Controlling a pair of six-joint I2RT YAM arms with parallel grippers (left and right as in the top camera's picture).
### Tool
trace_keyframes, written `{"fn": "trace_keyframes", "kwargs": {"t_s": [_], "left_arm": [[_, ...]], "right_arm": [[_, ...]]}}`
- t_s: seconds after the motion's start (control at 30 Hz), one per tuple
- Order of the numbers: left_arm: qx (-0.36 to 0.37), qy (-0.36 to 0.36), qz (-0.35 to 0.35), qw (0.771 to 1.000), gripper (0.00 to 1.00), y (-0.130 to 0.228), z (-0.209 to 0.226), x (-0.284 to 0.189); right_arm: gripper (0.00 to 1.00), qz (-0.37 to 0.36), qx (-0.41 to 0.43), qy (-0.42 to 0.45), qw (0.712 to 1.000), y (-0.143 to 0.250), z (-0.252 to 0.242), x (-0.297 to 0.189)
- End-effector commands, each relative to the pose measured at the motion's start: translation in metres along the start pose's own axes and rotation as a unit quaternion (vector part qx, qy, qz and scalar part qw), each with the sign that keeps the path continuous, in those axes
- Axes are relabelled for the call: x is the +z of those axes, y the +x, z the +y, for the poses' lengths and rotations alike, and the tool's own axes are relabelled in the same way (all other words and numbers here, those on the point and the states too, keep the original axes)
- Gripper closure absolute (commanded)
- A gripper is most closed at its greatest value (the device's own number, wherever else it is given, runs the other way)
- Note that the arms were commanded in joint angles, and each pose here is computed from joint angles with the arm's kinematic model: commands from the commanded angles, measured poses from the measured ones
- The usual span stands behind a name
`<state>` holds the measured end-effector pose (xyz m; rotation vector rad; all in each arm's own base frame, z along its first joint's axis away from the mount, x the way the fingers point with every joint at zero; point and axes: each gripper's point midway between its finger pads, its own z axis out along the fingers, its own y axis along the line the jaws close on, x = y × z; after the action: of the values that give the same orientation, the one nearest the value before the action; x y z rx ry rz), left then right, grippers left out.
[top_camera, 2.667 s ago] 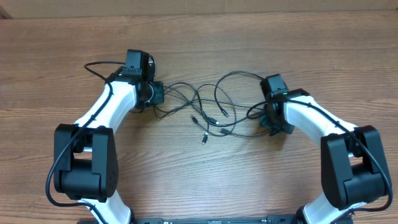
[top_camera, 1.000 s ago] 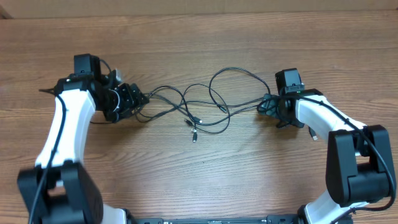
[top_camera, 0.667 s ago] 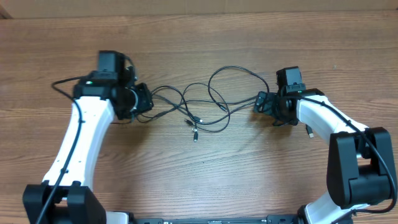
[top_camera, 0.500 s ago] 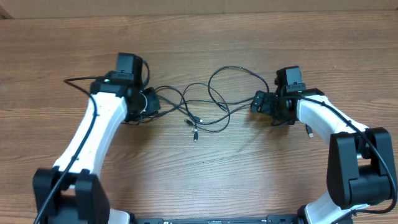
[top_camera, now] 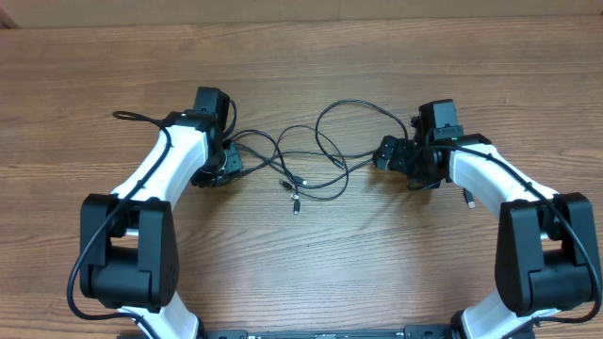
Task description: Untangle cables
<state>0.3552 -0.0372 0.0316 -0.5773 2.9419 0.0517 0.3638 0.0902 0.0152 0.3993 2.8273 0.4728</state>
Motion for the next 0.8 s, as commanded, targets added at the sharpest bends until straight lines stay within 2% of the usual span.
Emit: {"fn": "trace_keyframes", "kwargs": {"t_s": [0.0,0.23,0.33,0.4,0.57,0.67,0.77], "left_arm": [[-0.001,-0.008,-0.015,1.000,0.59,-0.006,0.002,0.003],[-0.003,-0.002,-0.025,1.000,0.63,-0.011,-0.001,0.003],[0.000,0.004,-0.022,1.000,0.69,-0.009,-0.005,0.003],[0.002,0.017,-0.018,1.000,0.70,-0.008,-0.011,0.003],[0.042,0.097,-0.003,0.994,0.70,-0.004,-0.040,0.000],[0.095,0.156,0.003,0.983,0.70,0.001,-0.062,-0.005],[0.122,0.176,0.002,0.977,0.69,0.003,-0.070,-0.008]], "right_arm": [[0.00,0.039,0.010,0.000,0.999,0.021,-0.005,0.014],[0.00,0.039,0.010,0.000,0.999,0.021,-0.005,0.014],[0.00,0.039,0.010,0.000,0.999,0.021,-0.005,0.014],[0.00,0.039,0.010,0.000,0.999,0.021,-0.005,0.014],[0.00,0.039,0.009,-0.001,0.999,0.021,-0.005,0.014],[0.00,0.043,0.007,-0.027,0.999,0.021,0.005,0.014],[0.00,0.055,-0.027,-0.074,0.995,0.025,0.021,0.012]]}}
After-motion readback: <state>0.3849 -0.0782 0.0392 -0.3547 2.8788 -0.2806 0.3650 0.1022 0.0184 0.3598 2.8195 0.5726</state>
